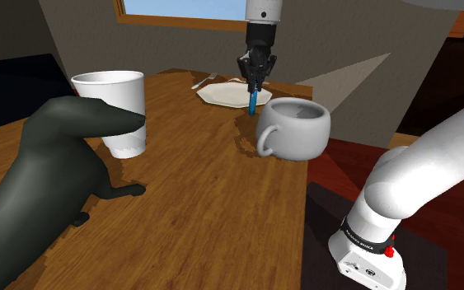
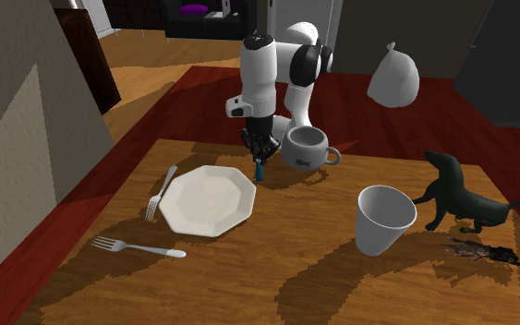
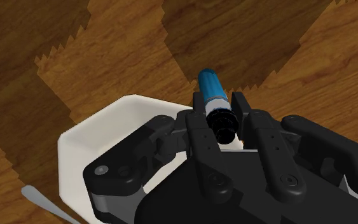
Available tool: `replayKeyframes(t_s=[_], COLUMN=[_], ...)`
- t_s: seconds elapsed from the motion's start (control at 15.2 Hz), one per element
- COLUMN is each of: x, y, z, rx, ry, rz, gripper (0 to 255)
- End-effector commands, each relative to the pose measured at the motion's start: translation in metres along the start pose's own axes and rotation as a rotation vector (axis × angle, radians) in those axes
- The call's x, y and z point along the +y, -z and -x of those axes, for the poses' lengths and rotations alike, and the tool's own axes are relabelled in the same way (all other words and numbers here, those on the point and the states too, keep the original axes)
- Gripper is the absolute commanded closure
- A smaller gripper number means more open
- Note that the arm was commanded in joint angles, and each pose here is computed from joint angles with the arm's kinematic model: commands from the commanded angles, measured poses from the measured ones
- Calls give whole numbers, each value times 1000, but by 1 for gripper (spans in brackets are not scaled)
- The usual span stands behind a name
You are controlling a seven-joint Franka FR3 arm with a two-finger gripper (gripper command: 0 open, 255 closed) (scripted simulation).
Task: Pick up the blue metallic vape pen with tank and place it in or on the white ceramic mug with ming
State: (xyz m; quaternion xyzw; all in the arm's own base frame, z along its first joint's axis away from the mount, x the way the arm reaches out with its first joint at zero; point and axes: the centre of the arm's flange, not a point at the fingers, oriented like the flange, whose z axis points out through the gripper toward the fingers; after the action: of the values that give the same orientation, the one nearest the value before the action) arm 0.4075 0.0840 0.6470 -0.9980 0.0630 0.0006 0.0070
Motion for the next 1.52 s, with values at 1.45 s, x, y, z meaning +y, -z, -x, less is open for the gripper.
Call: replayKeyframes(t_s=[1.45], x=[-1], y=[84], z=[0], rx=[0], ry=[0], rz=[0], gripper=[255])
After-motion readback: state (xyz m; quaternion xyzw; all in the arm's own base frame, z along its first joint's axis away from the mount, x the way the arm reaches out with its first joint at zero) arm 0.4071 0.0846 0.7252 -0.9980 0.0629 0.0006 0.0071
